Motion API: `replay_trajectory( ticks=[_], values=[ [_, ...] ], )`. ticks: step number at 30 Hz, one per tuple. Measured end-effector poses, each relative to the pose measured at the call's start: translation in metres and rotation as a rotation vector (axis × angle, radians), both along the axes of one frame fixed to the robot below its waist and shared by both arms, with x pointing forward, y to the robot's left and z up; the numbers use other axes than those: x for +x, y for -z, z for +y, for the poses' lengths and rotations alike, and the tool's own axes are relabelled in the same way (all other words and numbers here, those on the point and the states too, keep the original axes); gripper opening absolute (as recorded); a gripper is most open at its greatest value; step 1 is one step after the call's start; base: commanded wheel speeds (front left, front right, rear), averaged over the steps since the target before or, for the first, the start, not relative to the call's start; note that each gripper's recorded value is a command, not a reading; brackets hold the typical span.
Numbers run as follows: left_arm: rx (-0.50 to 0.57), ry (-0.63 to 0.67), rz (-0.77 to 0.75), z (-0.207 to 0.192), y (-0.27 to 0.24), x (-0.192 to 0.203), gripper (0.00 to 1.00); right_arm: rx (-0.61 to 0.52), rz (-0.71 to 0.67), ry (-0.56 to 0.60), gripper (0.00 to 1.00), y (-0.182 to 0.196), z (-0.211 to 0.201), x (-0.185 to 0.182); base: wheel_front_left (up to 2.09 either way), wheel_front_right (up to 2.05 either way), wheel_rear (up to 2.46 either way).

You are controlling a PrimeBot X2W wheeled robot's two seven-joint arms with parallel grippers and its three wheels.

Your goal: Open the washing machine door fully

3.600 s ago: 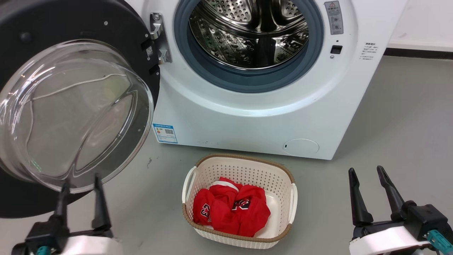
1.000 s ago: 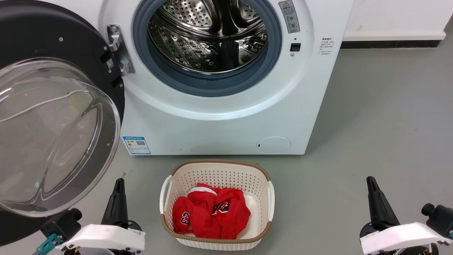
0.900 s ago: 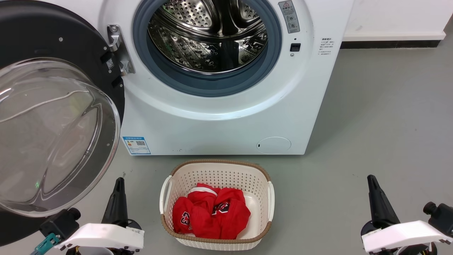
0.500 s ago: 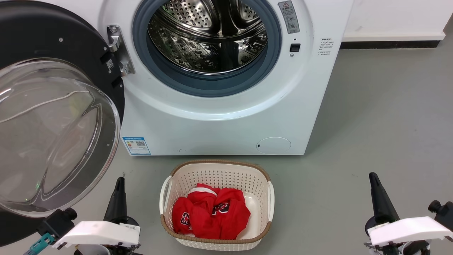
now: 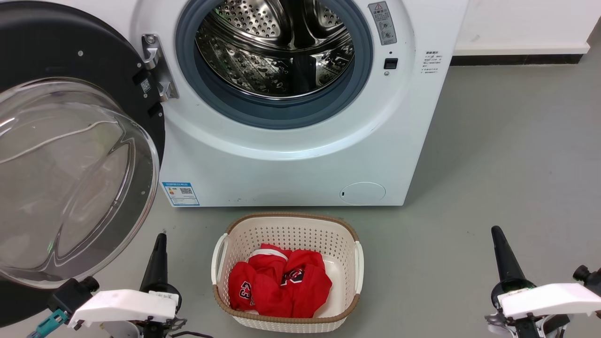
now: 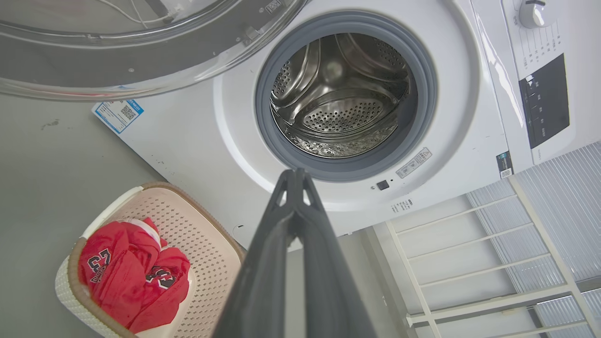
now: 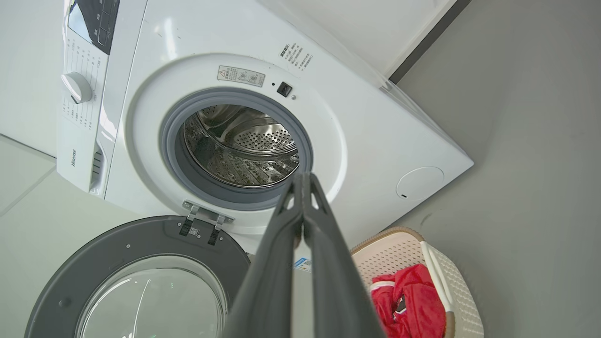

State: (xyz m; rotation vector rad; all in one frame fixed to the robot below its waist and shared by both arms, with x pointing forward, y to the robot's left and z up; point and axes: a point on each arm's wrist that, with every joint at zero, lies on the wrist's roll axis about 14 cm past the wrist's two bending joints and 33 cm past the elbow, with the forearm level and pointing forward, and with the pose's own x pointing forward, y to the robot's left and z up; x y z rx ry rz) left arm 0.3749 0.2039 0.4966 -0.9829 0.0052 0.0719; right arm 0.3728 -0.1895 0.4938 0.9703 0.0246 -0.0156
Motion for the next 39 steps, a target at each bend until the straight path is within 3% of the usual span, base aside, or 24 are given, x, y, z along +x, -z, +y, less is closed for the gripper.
replay_trajectory(
  ticks=[39],
  values=[
    [-0.379,0.023,-0.016,-0.0027,-0.0023,0.0082,0.00,0.383,0.003,0.014,0.00,-0.0037,-0.0074,0.0089,0.00,0.00,0.00]
  ],
)
